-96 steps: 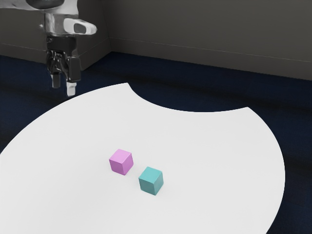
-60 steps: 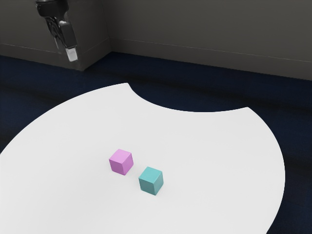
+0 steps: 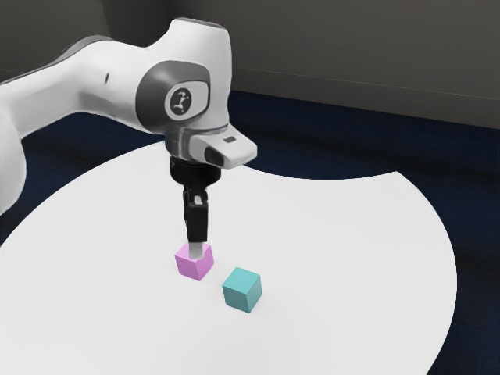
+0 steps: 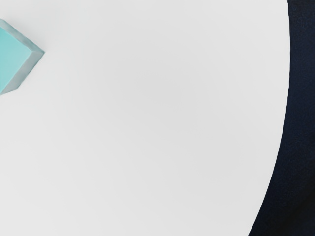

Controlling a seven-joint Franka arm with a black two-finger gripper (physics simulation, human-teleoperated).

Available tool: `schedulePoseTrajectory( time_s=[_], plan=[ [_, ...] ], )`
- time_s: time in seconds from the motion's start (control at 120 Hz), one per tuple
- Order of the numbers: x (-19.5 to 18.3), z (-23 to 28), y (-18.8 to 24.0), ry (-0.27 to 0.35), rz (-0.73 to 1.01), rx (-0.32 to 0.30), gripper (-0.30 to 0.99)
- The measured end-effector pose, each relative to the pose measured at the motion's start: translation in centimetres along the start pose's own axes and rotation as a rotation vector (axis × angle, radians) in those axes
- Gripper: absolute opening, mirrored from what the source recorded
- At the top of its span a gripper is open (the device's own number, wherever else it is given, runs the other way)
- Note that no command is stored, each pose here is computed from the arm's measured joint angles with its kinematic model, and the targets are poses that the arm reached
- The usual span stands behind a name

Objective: Pick up the blue block with one arm, and put the blue block on the pink block with one arm

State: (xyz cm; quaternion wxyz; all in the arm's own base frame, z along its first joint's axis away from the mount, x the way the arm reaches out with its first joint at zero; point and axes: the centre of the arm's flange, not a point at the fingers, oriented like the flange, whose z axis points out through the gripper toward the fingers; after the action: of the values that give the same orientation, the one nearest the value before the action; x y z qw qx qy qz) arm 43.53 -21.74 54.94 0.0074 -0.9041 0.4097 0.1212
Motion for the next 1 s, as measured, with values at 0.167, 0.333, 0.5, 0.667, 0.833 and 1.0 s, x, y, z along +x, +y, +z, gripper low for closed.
schedulePoseTrajectory(
  time_s=[0.167,0.333,0.5,0.667,0.833,1.0],
  plan=[
    [3.1,4.7,1.3,-0.006,0.16,-0.055,0.69],
    [8.7,13.8,1.2,-0.001,0.268,0.011,0.69],
    [8.6,14.8,-2.5,0.09,0.39,0.083,0.69],
    [5.3,16.6,-7.5,0.226,0.449,0.121,0.69],
    [6.2,19.1,-8.7,0.298,0.582,0.192,0.69],
    [5.5,19.4,-11.6,0.339,0.703,0.251,0.69]
  ],
)
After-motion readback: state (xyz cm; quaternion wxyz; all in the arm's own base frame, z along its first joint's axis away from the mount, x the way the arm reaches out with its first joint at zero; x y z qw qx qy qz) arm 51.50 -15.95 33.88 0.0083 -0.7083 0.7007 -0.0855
